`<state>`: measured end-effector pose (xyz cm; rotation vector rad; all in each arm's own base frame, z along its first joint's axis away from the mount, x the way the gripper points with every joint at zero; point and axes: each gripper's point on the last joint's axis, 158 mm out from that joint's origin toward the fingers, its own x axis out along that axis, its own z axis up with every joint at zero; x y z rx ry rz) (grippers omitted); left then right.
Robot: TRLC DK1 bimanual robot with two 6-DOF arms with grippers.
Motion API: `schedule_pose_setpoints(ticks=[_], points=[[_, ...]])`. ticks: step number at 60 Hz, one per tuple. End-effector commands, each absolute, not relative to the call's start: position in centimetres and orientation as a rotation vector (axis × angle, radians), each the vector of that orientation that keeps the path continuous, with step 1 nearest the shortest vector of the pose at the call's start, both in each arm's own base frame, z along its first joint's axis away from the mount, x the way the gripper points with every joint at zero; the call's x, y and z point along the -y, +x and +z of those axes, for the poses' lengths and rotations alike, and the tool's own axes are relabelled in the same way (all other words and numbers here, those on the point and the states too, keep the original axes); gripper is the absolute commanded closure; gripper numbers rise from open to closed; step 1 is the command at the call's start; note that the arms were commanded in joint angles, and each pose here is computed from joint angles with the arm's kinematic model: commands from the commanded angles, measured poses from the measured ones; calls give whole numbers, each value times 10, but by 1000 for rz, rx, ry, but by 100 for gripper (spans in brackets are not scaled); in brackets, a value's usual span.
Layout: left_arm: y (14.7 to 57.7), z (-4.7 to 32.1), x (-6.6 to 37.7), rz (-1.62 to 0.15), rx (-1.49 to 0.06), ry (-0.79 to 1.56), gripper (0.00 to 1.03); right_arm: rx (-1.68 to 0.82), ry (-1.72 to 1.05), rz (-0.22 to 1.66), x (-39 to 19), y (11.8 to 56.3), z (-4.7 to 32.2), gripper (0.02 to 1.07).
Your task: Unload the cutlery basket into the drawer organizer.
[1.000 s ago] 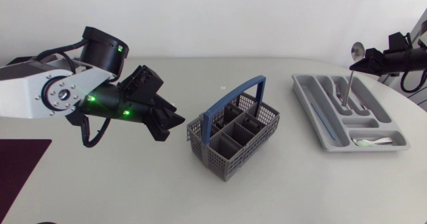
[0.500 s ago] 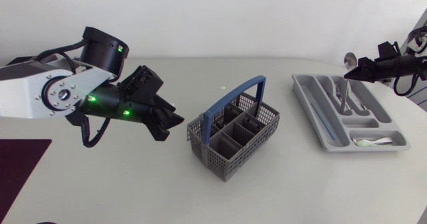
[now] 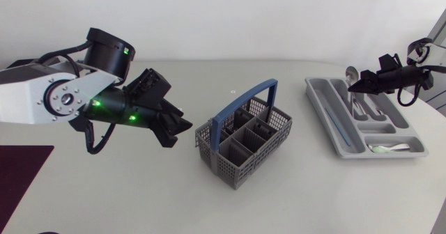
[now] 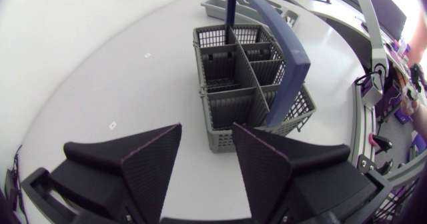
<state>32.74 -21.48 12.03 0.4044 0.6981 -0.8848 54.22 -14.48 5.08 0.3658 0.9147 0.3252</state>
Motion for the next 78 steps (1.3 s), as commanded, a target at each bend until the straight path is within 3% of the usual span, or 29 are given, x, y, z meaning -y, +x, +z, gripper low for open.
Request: schedule_pose_setpoints(ticks=[1, 20, 28, 42, 58, 78], points=[[319, 111, 213, -895, -718, 418, 49, -940, 353, 333, 145, 545, 30, 101], [318, 112, 211, -892, -713, 421, 49, -973, 358, 301, 152, 550, 6, 96], [318, 113, 210, -891, -712, 420, 49, -984, 357, 284, 155, 549, 1, 87], [316, 115, 209, -889, -706, 419, 49, -982, 362, 265, 159, 549, 0, 86], [313, 119, 208, -889, -699, 421, 49, -923, 316, 269, 147, 538, 36, 81], [302, 125, 207, -898, -685, 426, 49, -822, 177, 352, 64, 492, 97, 81]])
